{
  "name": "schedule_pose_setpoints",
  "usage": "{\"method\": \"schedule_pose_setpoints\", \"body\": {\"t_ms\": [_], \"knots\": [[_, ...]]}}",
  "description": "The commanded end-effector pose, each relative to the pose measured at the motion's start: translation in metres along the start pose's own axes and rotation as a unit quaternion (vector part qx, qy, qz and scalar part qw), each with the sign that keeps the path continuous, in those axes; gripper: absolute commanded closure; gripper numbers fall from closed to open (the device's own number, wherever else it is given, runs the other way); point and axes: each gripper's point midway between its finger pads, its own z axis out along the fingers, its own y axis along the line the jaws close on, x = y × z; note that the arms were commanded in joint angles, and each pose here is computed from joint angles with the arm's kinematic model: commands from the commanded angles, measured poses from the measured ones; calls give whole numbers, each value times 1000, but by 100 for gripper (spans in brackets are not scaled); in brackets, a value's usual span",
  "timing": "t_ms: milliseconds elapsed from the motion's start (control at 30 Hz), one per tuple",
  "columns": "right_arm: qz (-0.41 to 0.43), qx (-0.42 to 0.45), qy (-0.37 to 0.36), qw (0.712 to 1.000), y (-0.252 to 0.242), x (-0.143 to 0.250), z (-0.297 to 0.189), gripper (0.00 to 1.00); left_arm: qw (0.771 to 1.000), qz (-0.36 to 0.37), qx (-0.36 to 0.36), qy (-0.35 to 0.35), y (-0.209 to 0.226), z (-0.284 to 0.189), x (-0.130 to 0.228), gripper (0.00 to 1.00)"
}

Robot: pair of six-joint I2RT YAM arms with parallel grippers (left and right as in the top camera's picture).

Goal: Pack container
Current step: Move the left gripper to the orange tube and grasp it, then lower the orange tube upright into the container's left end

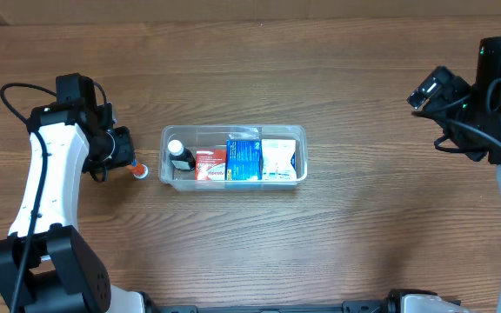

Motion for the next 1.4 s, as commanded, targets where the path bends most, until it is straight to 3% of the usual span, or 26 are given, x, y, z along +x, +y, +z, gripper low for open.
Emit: {"method": "schedule_pose_setpoints", "body": {"t_ms": [0,167,333,467,667,967,1100,1367], "knots": [[-1,-4,-5,1000,1,-3,-2,0,1000,-1,5,5,0,-1,3,95],[-1,-4,-5,1000,1,-3,-2,0,999,0,33,6,-16,-74,3,92],[-1,-3,-5,1000,1,-3,-2,0,994,63,53,-72,-51,-175,14,95],[-1,-4,-5,1000,1,-3,-2,0,987,107,73,-98,-82,-195,33,95],[-1,-3,-5,1000,1,-3,-2,0,982,163,75,-54,-116,-160,44,94],[-1,-4,-5,1000,1,-3,-2,0,987,158,36,24,-101,-70,66,94],[-1,-4,-5,1000,1,-3,-2,0,987,158,5,16,-90,-44,63,92],[-1,-3,-5,1000,1,-3,-2,0,987,158,9,-4,-92,-15,58,85]]}}
